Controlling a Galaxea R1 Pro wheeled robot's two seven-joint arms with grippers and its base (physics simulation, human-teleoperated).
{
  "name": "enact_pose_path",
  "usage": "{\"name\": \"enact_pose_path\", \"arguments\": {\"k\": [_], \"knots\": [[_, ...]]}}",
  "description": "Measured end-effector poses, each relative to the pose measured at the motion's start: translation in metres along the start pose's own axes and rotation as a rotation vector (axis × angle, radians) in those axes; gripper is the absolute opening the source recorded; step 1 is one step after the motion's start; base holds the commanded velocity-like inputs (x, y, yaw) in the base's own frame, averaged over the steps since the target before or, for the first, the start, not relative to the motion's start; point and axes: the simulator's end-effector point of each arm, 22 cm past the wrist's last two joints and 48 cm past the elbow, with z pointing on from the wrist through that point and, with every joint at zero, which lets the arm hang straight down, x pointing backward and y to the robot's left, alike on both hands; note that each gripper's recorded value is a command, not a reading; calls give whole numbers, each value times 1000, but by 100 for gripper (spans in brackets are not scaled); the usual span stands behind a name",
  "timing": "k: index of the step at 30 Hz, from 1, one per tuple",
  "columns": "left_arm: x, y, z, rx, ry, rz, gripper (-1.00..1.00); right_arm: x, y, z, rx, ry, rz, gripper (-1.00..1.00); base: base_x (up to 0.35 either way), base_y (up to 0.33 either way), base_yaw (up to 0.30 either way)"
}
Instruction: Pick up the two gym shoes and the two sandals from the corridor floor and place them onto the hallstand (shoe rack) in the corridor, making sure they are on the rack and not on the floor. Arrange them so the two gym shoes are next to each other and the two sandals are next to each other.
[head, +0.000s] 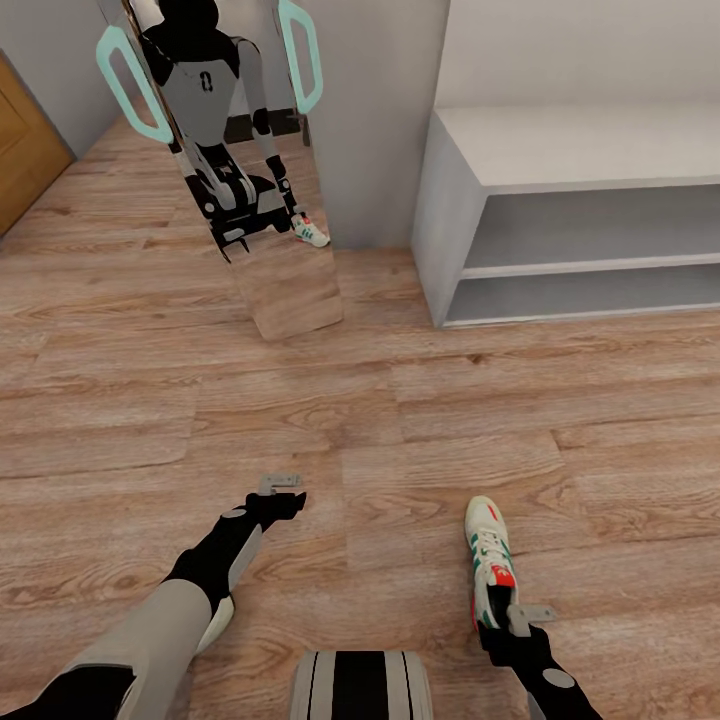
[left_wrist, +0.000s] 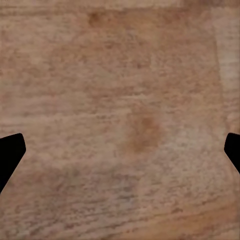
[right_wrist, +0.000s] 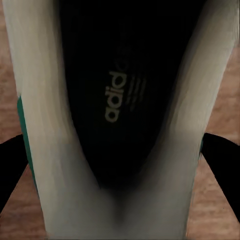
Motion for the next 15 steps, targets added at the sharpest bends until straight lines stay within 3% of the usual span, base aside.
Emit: {"name": "enact_pose_path", "arguments": {"k": [15], "knots": [[3, 0, 0, 0, 3, 0, 100, 0, 0, 0, -1, 0, -1, -100, 0, 0, 0]]}}
